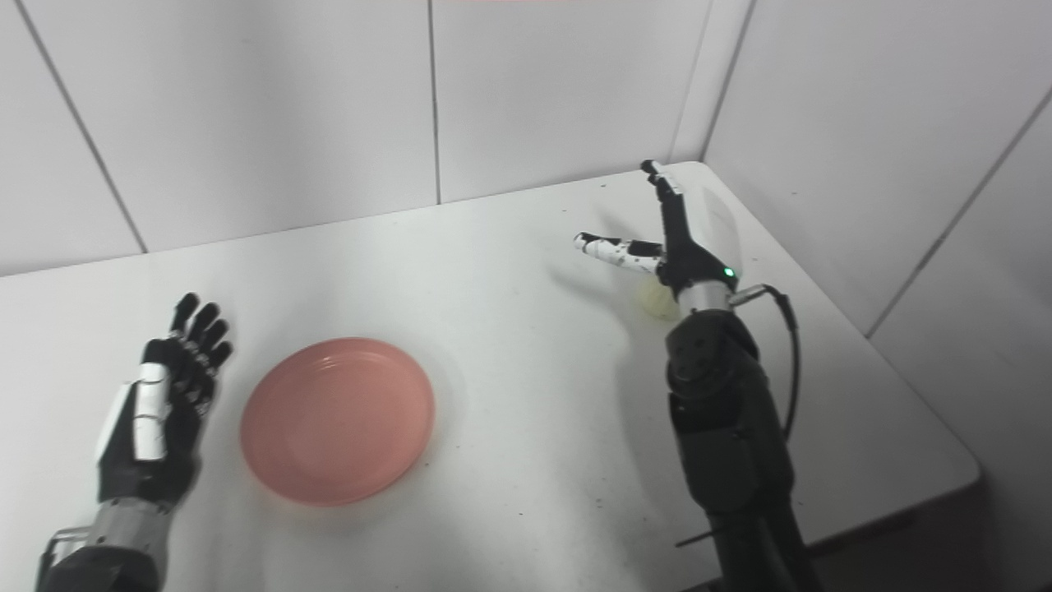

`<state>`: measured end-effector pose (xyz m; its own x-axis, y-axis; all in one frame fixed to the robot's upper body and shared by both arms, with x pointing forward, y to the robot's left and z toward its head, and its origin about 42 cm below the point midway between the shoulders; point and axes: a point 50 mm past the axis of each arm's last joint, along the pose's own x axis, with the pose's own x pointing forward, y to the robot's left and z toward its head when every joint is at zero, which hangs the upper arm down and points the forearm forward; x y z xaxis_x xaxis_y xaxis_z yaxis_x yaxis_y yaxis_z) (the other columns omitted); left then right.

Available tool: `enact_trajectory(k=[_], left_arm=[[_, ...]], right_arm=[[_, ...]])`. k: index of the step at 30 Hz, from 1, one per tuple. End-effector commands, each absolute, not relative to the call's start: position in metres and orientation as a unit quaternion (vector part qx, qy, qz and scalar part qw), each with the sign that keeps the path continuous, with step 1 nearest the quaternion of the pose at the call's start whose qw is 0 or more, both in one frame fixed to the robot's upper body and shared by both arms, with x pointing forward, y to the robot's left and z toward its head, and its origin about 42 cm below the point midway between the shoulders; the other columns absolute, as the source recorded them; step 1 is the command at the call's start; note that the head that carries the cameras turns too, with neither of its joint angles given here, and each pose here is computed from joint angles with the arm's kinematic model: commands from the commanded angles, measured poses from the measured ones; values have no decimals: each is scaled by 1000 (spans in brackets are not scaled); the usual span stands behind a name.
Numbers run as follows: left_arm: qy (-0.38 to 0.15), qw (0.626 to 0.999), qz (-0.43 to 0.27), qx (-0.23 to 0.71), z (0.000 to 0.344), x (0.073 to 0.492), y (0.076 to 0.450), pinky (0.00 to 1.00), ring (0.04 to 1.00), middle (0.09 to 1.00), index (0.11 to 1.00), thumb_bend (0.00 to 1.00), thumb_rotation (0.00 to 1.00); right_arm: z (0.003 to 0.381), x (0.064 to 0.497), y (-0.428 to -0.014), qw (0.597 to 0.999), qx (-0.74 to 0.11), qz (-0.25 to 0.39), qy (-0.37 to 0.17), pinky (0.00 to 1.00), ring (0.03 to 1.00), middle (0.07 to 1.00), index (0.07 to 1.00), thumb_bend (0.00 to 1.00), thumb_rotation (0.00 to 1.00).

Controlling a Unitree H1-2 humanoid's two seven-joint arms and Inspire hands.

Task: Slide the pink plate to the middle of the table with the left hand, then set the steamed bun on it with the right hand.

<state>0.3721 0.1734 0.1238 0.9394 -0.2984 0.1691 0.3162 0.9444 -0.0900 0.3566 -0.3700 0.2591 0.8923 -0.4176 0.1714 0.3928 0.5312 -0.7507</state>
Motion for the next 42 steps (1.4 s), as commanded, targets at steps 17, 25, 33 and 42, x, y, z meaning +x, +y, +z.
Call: enact_trajectory(k=[17, 25, 33, 42], left_arm=[[-46, 985, -158, -54, 104, 372, 196, 1000, 1000, 1000, 1000, 572, 1000], [-41, 985, -160, -53, 104, 373, 197, 1000, 1000, 1000, 1000, 569, 1000], [-43, 985, -161, -55, 105, 373, 198, 1000, 1000, 1000, 1000, 560, 1000], [-43, 985, -162, -48, 106, 372, 198, 1000, 1000, 1000, 1000, 579, 1000]], right_arm=[[264, 372, -387, 839, -462, -282, 53, 787, 898, 922, 891, 722, 278], [259, 373, -394, 835, -463, -287, 81, 721, 858, 890, 875, 733, 258], [253, 376, -400, 832, -466, -281, 104, 722, 849, 882, 856, 754, 290], [242, 378, -402, 831, -473, -266, 121, 650, 788, 814, 839, 773, 287]])
